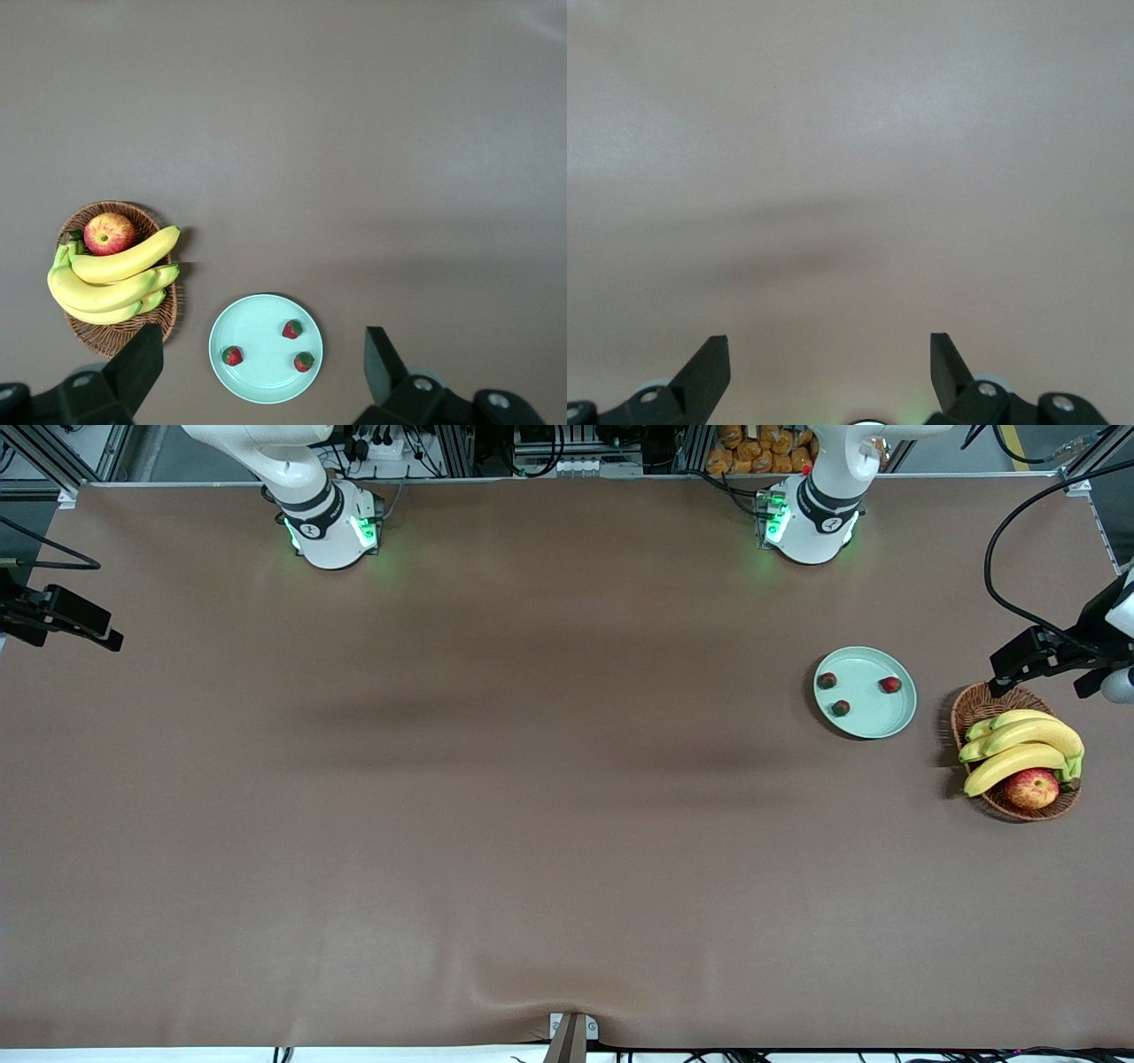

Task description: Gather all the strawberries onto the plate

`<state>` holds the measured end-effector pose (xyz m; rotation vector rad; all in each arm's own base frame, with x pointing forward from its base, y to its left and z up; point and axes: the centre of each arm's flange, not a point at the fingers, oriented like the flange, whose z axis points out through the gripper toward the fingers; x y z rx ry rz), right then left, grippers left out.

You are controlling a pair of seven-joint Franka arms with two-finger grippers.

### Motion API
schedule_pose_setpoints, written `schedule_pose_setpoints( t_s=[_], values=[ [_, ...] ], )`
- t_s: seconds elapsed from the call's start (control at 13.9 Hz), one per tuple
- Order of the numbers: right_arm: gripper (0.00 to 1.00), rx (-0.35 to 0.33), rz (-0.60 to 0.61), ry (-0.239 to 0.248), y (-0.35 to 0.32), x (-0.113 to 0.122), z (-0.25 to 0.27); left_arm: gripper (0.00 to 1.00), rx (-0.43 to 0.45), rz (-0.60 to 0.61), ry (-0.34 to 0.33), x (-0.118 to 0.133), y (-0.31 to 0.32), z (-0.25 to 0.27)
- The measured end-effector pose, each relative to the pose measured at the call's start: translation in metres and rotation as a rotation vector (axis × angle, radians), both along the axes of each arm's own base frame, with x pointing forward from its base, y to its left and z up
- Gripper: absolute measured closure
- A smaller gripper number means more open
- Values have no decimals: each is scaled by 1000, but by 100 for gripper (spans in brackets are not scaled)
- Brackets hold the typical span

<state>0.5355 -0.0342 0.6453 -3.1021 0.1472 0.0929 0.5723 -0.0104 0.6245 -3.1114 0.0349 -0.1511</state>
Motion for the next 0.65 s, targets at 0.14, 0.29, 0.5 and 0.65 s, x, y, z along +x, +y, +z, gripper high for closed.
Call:
schedule_pose_setpoints(
  t_s=[0.14,0.29,0.5,0.65],
  values=[
    [0,0,0,0,0,0,0,0,0,0,2,0,0,-1],
    [0,0,0,0,0,0,0,0,0,0,3,0,0,-1],
    [0,0,0,0,0,0,0,0,0,1,5,1,0,-2],
    [0,0,0,0,0,0,0,0,0,1,6,1,0,-3]
  ],
)
